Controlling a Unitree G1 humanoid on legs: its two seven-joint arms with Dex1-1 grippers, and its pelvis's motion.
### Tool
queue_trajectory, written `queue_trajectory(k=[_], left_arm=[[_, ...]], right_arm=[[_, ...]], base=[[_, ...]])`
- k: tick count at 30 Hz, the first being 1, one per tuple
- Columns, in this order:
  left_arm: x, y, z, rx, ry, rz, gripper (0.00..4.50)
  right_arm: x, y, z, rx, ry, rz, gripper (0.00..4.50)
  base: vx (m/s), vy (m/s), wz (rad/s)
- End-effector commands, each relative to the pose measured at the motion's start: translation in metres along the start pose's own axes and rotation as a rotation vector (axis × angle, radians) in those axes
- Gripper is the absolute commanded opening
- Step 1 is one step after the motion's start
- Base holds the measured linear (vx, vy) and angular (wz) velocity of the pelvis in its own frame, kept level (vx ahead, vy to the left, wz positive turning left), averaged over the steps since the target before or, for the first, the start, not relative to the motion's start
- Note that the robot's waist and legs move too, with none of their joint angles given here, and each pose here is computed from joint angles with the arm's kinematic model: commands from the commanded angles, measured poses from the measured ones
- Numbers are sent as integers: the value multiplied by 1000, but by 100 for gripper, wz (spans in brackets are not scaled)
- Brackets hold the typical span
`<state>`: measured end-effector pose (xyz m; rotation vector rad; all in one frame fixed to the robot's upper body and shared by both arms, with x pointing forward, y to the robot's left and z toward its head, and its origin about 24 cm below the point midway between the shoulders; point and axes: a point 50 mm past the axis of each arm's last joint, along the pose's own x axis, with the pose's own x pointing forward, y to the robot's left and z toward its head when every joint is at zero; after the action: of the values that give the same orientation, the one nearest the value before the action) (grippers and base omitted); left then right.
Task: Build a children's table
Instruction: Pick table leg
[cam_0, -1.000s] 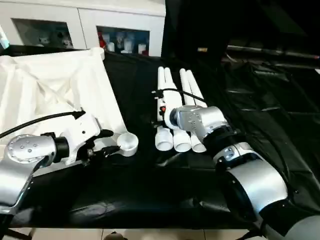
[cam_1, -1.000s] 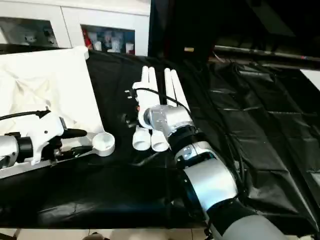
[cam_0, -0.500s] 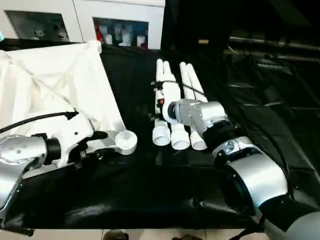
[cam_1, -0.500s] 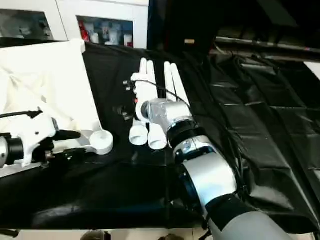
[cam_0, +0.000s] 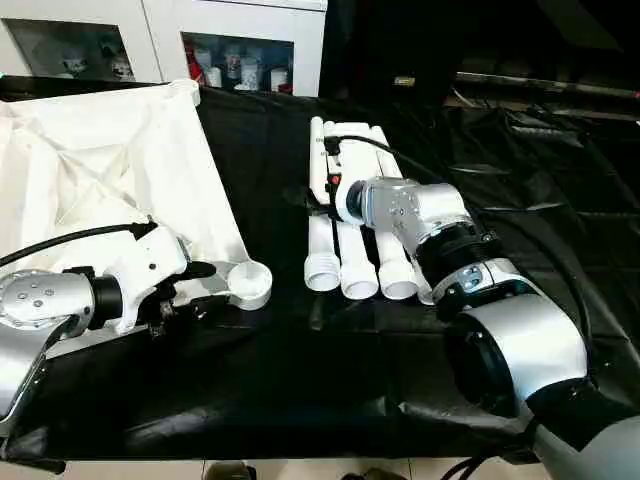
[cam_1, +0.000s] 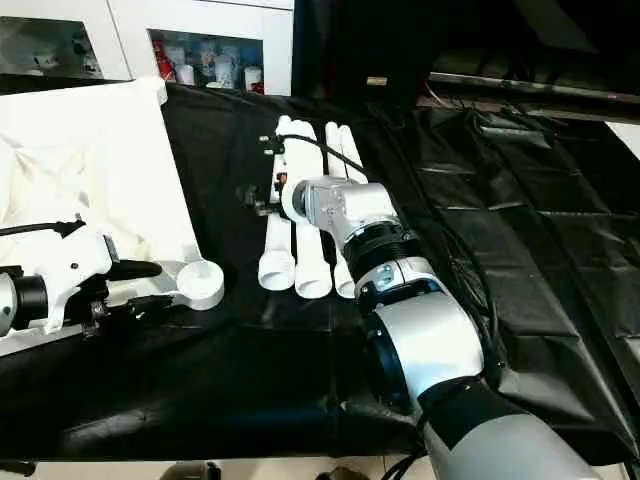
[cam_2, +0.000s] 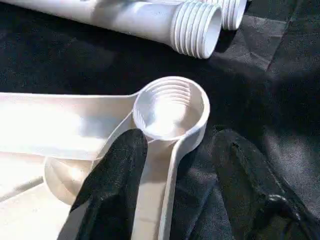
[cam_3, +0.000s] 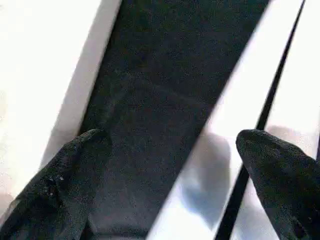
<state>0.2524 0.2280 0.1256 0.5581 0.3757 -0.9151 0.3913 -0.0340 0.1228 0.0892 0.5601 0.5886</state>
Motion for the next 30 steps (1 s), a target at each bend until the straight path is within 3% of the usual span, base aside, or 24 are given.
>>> queue_trajectory(k=[1,9,17,27,30], left_arm=[[1,-2,5,23,-13,-12,243],[2,-4,4,21,-11,-20,243],[3,-6,5,22,-15,-28,243],[4,-7,7,22,-20,-32,246],[4,-7,7,24,-22,-31,246]], right_arm=[[2,-2,-11,21,34,-6,450],[7,0,-29,28,101,-13,450],[10,2,-49,30,231,-3,450],[8,-4,-57,37,278,-41,350],[8,-4,-57,40,283,-45,339]], base=[[0,0,0],[0,0,0],[0,0,0],[0,0,0],[0,0,0]])
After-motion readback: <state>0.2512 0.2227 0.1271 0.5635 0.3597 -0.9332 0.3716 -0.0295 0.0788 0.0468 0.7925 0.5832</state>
